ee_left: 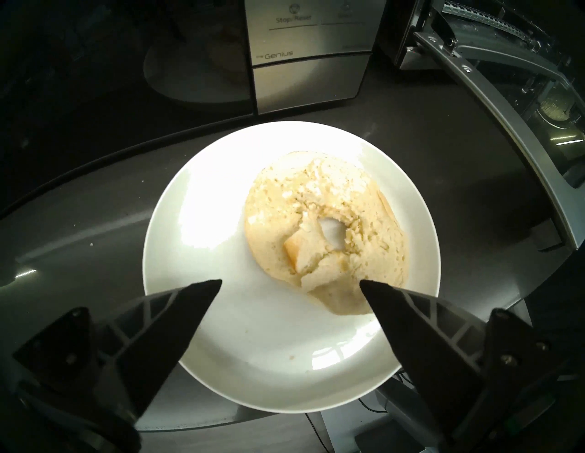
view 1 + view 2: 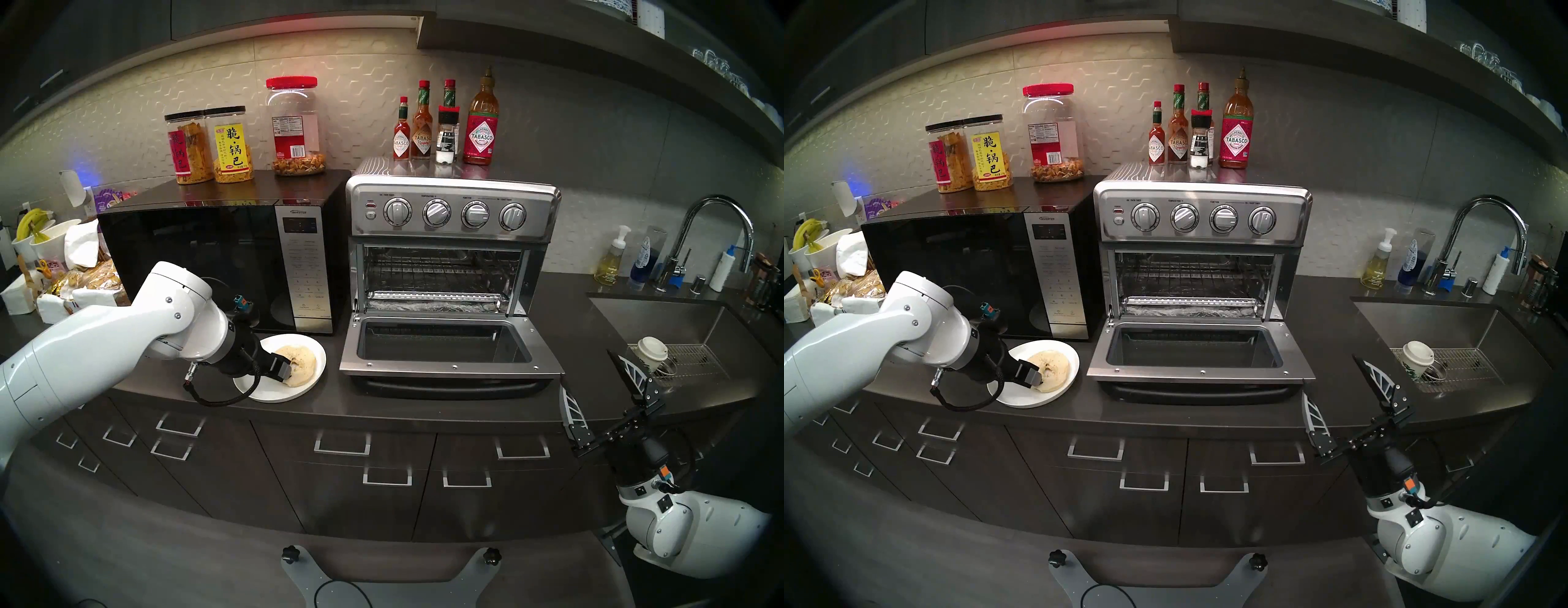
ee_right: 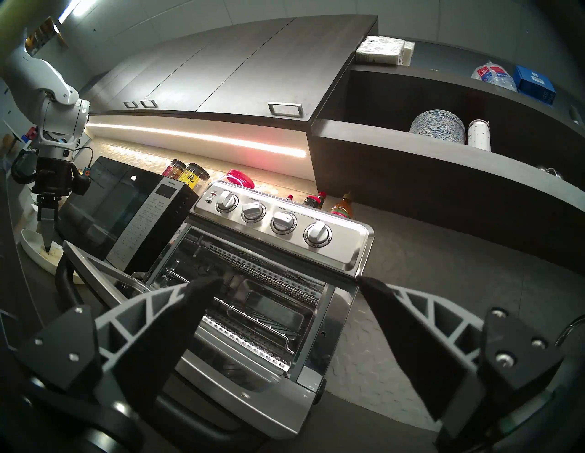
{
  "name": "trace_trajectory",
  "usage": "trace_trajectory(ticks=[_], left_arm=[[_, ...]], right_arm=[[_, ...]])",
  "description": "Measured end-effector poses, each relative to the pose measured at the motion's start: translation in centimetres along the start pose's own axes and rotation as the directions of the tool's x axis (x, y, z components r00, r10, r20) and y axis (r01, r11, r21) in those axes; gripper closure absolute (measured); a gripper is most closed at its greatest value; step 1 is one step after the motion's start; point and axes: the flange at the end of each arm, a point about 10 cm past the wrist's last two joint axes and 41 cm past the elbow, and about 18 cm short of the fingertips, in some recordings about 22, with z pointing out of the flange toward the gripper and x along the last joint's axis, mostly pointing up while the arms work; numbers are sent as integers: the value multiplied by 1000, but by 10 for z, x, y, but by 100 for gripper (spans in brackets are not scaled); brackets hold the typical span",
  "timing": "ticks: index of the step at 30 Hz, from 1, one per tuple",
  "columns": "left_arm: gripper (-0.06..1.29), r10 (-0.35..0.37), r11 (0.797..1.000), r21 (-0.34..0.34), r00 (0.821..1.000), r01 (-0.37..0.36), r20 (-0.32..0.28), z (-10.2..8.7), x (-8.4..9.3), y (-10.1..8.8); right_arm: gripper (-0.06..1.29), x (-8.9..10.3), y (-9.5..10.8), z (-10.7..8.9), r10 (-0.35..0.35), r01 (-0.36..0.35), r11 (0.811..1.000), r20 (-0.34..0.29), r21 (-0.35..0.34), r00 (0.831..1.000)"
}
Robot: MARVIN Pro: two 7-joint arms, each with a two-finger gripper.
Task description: Open the oven and place the bagel inside on the rack
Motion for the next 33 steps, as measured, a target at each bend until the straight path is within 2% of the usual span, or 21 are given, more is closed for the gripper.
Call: trace_trajectory(ticks=[9,21,33], left_arm=[[-2,12,1000,21,1000,-12,-5,-2,1,-1],[-2,10,1000,13,1000,-10,20,10,-5,-4],[-2,1,1000,8,1000,-1,11,15,0,-7]], right_arm=[[0,0,0,0,0,0,1000,0,1,1000],[0,0,0,0,1,-1,1000,0,4,1000],[0,0,0,0,0,0,1000,0,5,1000]])
